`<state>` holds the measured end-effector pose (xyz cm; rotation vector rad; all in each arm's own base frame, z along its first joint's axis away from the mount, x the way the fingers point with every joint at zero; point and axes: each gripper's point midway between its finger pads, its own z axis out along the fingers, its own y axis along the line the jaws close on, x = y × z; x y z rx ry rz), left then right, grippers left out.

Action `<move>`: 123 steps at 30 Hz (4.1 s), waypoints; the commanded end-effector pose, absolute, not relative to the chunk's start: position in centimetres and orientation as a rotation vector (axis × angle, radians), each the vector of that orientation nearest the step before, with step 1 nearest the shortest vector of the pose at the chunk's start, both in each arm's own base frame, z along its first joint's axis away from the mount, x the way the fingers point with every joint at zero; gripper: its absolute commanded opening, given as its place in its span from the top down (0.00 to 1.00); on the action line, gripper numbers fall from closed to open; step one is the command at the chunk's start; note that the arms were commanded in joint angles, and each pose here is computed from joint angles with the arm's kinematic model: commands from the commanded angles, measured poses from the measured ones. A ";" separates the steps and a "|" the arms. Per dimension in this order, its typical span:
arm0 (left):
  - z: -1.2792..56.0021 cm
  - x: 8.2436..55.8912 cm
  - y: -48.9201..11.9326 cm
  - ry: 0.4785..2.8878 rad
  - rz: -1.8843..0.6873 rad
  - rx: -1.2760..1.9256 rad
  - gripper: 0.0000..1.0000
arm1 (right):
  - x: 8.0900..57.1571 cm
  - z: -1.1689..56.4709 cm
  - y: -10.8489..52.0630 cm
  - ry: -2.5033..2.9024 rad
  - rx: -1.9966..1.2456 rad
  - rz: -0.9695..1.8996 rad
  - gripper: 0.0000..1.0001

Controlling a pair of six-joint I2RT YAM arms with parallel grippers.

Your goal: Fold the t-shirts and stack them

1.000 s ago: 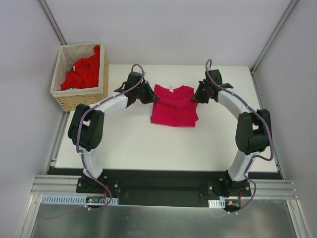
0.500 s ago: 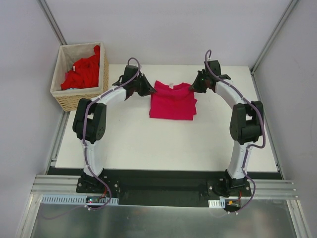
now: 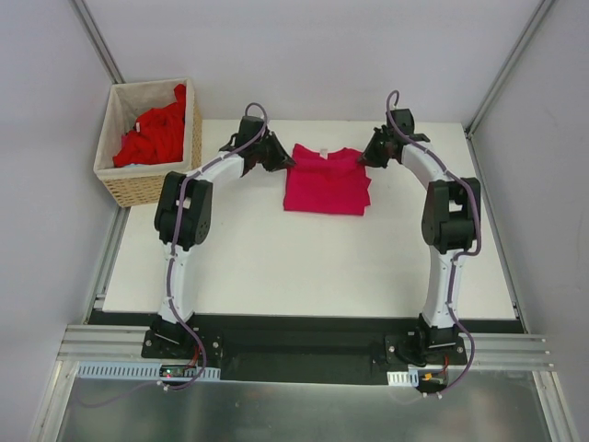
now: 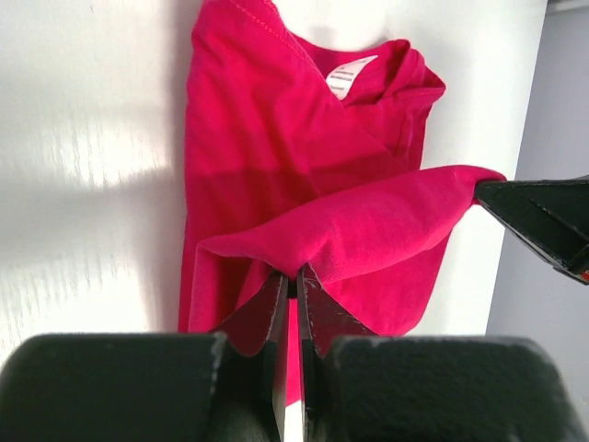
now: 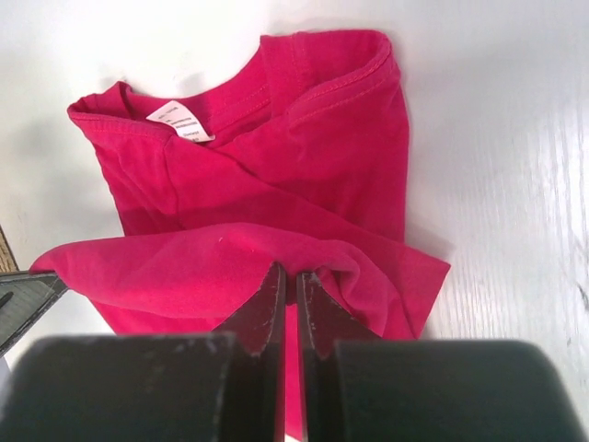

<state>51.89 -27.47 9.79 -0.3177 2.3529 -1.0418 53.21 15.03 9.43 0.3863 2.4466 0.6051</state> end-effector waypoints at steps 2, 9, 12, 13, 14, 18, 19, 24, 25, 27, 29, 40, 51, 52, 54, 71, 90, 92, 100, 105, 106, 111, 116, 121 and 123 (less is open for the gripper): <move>10.9 54.7 -26.5 2.289 -1.036 -0.294 0.77 | 56.1 11.5 15.5 2.362 0.376 0.666 0.98; 12.1 56.4 -26.0 2.225 -0.969 -0.236 0.01 | 57.7 12.9 15.1 2.263 0.325 0.646 0.02; 15.4 56.0 -26.4 2.161 -1.012 -0.182 0.01 | 57.4 17.0 14.9 2.160 0.278 0.650 0.00; 17.2 55.6 -26.6 2.136 -1.031 -0.166 0.01 | 56.4 19.1 15.3 2.126 0.239 0.649 0.00; 18.0 55.0 -27.0 2.132 -1.067 -0.150 0.01 | 55.7 19.7 15.5 2.123 0.227 0.642 0.00; 19.7 51.4 -28.2 2.147 -1.127 -0.110 0.01 | 52.1 22.6 17.0 2.111 0.170 0.641 0.00; 21.0 50.1 -29.0 2.135 -1.147 -0.080 0.01 | 51.1 22.5 17.8 2.124 0.153 0.652 0.00; 18.8 45.2 -30.4 2.211 -1.193 -0.087 0.01 | 46.7 20.3 19.7 2.204 0.126 0.678 0.00; 18.4 44.7 -30.6 2.222 -1.202 -0.090 0.01 | 46.2 19.6 20.1 2.220 0.124 0.679 0.00; 16.5 43.8 -30.8 2.247 -1.236 -0.121 0.01 | 45.3 16.9 20.4 2.278 0.146 0.696 0.01; 15.4 43.4 -31.0 2.242 -1.274 -0.144 0.01 | 45.0 15.5 20.6 2.295 0.154 0.703 0.00; 9.5 44.9 -31.3 2.285 -1.244 -0.163 0.01 | 45.6 10.0 20.0 2.382 0.175 0.677 0.01; 5.0 43.4 -30.6 2.379 -1.220 -0.219 0.01 | 42.4 3.6 19.8 2.519 0.254 0.672 0.01; 5.0 43.2 -30.4 2.379 -1.211 -0.225 0.01 | 41.9 3.6 19.8 2.524 0.262 0.668 0.01; 3.9 41.8 -29.8 2.415 -1.195 -0.242 0.01 | 40.6 2.6 19.6 2.555 0.271 0.655 0.01; 2.7 25.5 -25.8 2.525 -1.105 -0.251 0.01 | 26.0 0.0 20.9 2.682 0.143 0.558 0.01; 4.3 20.0 -24.1 2.523 -0.995 -0.184 0.01 | 19.9 2.1 17.7 2.607 0.061 0.375 0.01; 5.8 20.4 -24.3 2.515 -0.989 -0.165 0.01 | 21.0 4.0 18.1 2.563 0.043 0.378 0.00; 13.8 22.8 -25.8 2.374 -1.030 -0.056 0.01 | 24.5 13.5 18.8 2.422 -0.051 0.334 0.00; 14.9 23.7 -26.5 2.372 -1.029 -0.029 0.01 | 26.7 17.3 20.0 2.375 -0.112 0.305 0.00; 14.7 24.1 -26.9 2.383 -1.025 -0.026 0.01 | 27.1 17.3 20.0 2.375 -0.112 0.293 0.00; 13.9 25.5 -27.8 2.407 -1.003 -0.035 0.01 | 29.4 15.9 20.4 2.399 -0.083 0.308 0.00; 12.8 26.9 -28.8 2.408 -1.002 -0.029 0.01 | 32.3 13.7 20.1 2.432 -0.046 0.308 0.00; 11.6 27.6 -29.7 2.423 -1.021 -0.039 0.01 | 34.0 12.4 19.9 2.464 -0.020 0.325 0.00; 11.6 27.8 -30.1 2.416 -1.041 -0.040 0.01 | 34.5 12.0 20.0 2.476 -0.023 0.329 0.00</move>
